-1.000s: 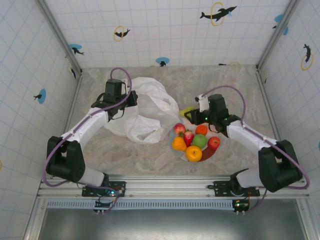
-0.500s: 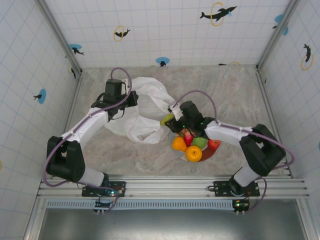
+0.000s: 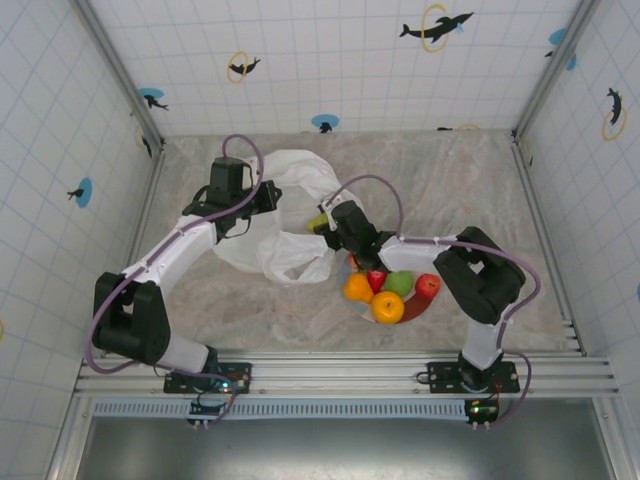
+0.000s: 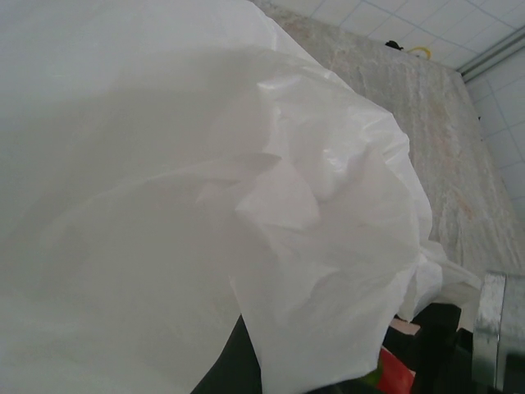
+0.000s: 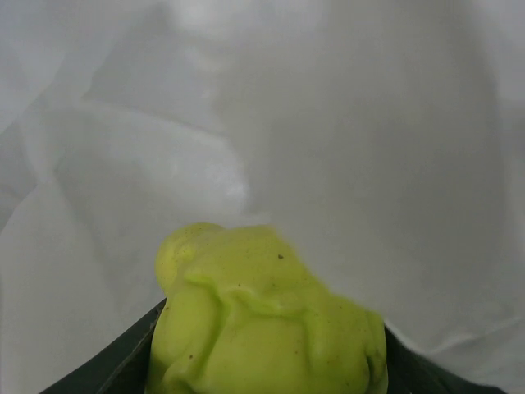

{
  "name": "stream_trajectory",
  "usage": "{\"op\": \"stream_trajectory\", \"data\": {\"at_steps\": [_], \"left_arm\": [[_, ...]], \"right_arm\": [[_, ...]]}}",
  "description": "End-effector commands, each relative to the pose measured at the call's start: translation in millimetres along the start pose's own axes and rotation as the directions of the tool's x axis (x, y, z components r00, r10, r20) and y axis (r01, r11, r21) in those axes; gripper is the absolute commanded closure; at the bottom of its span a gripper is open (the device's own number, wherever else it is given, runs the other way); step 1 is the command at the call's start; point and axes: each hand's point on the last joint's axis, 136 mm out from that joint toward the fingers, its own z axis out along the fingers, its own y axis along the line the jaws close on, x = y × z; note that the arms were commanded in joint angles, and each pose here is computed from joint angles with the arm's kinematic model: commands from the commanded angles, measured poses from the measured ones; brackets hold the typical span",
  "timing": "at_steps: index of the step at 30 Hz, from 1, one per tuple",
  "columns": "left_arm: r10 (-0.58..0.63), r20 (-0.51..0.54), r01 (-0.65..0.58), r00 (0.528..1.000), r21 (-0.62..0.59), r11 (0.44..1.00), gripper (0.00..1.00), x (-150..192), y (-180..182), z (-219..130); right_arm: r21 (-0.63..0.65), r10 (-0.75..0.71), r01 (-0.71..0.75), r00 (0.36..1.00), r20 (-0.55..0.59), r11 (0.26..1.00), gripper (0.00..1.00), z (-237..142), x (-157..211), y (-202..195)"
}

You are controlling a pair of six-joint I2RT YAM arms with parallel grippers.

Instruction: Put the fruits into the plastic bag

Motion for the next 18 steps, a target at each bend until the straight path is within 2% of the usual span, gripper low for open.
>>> {"op": "stream_trajectory", "data": {"at_steps": [1,6,11,15,18], "left_arm": [[-0.027,-0.016,0.028,0.999,0.046,0.999,1.00,3.7,-4.0,5.2],[-0.043,-0.023,0.044,0.999,0.067,0.997,1.00,7.1,-5.5,7.5],[-0.061,-0.037,0.064,0.997,0.093,0.994,1.00,9.1,-8.9,9.8],[-0.068,-0.043,0.071,0.997,0.096,0.993,1.00,10.5,-8.6,11.2],[-0.070,-0.045,0.074,0.997,0.094,0.993,1.00,11.1,-8.3,11.8]], "right_arm": [[0.057,0.185,-0.193,0.976,0.117,0.980,0.61,11.6,-34.9,-13.1],[-0.019,0.299,-0.298,0.952,0.071,0.954,0.61,36.8,-28.3,10.0],[-0.076,0.425,-0.423,0.905,0.026,0.903,0.57,62.5,-29.0,29.8],[-0.224,0.468,-0.463,0.883,-0.032,0.858,0.51,74.6,-39.2,64.9],[-0.340,0.473,-0.466,0.878,-0.066,0.817,0.43,73.0,-48.1,87.4]]}}
